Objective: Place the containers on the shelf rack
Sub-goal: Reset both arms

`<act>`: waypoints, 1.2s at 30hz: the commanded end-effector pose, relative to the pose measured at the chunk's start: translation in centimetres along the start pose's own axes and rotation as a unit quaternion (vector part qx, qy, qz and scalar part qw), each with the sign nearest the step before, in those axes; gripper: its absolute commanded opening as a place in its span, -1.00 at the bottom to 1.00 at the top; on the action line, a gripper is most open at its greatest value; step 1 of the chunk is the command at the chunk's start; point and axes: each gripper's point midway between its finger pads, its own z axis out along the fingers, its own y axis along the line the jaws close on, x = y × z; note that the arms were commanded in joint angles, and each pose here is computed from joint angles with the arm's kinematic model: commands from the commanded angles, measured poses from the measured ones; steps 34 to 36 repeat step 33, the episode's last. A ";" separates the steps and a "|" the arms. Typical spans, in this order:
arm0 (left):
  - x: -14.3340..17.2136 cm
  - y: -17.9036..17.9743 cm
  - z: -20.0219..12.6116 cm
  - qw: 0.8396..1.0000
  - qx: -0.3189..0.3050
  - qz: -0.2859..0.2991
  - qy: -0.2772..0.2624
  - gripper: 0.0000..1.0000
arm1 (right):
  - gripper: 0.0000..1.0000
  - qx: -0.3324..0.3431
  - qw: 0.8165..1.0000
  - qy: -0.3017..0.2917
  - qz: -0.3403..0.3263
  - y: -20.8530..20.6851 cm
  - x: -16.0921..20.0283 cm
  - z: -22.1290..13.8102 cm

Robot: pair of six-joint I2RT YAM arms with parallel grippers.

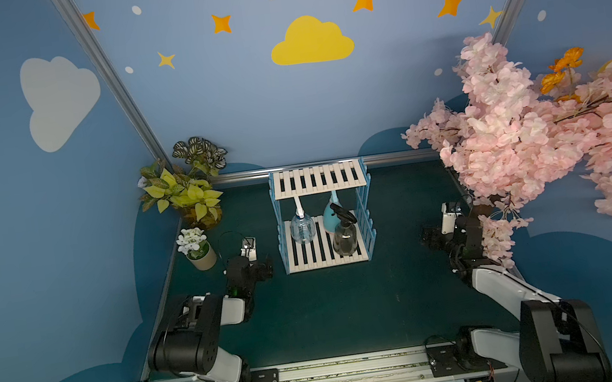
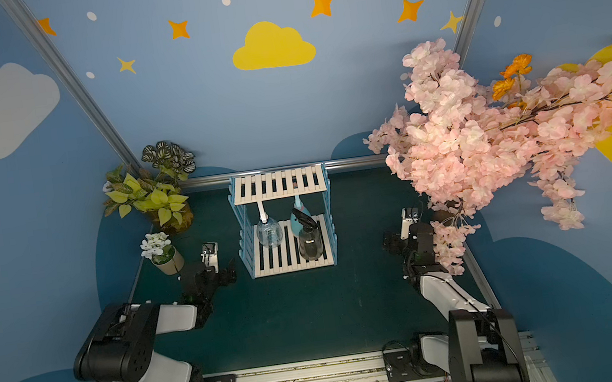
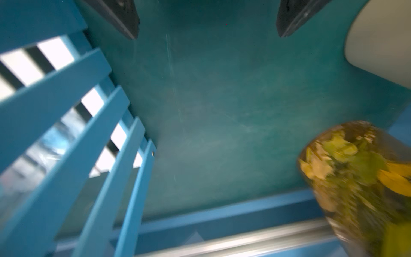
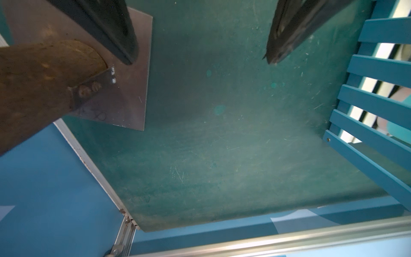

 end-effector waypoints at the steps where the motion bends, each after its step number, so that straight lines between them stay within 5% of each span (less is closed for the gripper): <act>1: -3.9 0.5 0.6 0.998 -0.001 0.001 -0.064 1.00 | 0.92 -0.003 0.999 -0.031 -0.027 0.4 -0.7 0.6; 10: -3.8 1.0 0.5 0.998 -0.005 -0.012 -0.060 1.00 | 0.93 -0.042 0.993 -0.059 -0.095 2.7 0.5 3.4; 15: -3.9 1.0 0.5 0.998 -0.006 -0.011 -0.063 1.00 | 0.94 -0.033 0.997 -0.018 -0.072 1.9 0.8 3.8; 36: -3.8 0.9 0.5 0.998 -0.005 -0.011 -0.061 1.00 | 0.94 -0.033 0.997 -0.018 -0.072 1.9 0.8 3.7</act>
